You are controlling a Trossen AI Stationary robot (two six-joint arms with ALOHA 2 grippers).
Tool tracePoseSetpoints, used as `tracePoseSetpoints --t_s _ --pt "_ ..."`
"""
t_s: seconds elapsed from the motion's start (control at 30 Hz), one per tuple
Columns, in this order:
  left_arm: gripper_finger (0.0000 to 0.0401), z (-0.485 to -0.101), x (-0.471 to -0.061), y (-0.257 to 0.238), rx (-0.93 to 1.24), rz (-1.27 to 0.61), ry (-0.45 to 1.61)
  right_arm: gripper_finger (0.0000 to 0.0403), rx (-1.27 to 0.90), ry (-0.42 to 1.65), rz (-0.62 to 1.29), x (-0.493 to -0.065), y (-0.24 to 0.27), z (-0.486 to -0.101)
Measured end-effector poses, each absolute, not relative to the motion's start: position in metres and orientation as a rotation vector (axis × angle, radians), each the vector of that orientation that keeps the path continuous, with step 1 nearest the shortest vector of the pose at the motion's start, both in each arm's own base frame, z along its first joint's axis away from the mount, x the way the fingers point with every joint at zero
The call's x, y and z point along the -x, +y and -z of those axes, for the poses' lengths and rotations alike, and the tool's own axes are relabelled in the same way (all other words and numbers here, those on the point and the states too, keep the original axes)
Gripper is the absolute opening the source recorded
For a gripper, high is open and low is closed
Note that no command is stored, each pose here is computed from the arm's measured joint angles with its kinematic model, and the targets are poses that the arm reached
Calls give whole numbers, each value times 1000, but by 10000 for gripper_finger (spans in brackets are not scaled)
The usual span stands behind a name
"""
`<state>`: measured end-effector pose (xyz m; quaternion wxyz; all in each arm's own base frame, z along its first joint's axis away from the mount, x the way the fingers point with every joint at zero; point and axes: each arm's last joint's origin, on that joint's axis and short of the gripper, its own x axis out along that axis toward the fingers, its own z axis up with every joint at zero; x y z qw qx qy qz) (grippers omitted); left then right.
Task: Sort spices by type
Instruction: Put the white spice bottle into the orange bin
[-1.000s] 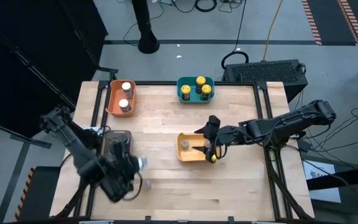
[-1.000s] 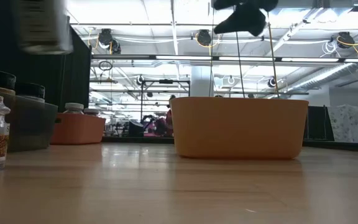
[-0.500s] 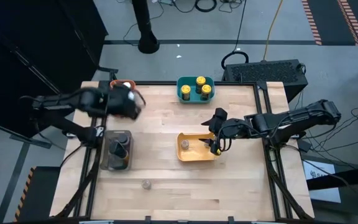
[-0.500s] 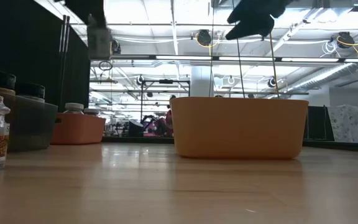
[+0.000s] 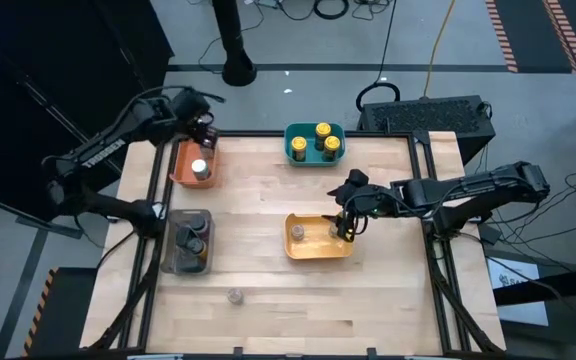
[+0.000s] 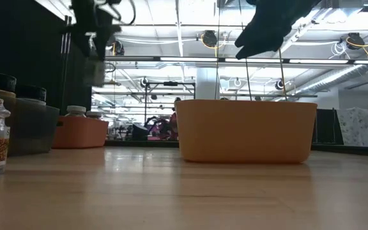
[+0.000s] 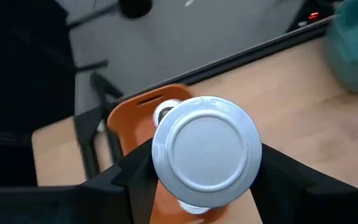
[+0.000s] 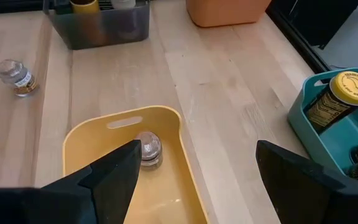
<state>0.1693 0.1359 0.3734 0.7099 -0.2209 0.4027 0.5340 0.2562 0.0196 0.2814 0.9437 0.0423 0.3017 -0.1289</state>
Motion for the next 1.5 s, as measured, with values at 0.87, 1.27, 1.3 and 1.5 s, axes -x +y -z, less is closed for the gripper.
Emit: tracePoseSetpoints --t_s 0.87,1.27,1.3,1.5 --pt "210 -279 -113 173 717 -1238 924 300 -87 571 255 -259 20 -285" --pt "210 -238 -113 171 744 -1218 934 300 -87 570 255 -259 20 -285" --pt "210 -235 -113 171 746 -1218 939 300 -87 570 255 -259 20 -285" --pt "210 -219 -112 169 754 -1203 928 300 -87 570 255 -259 20 -285"
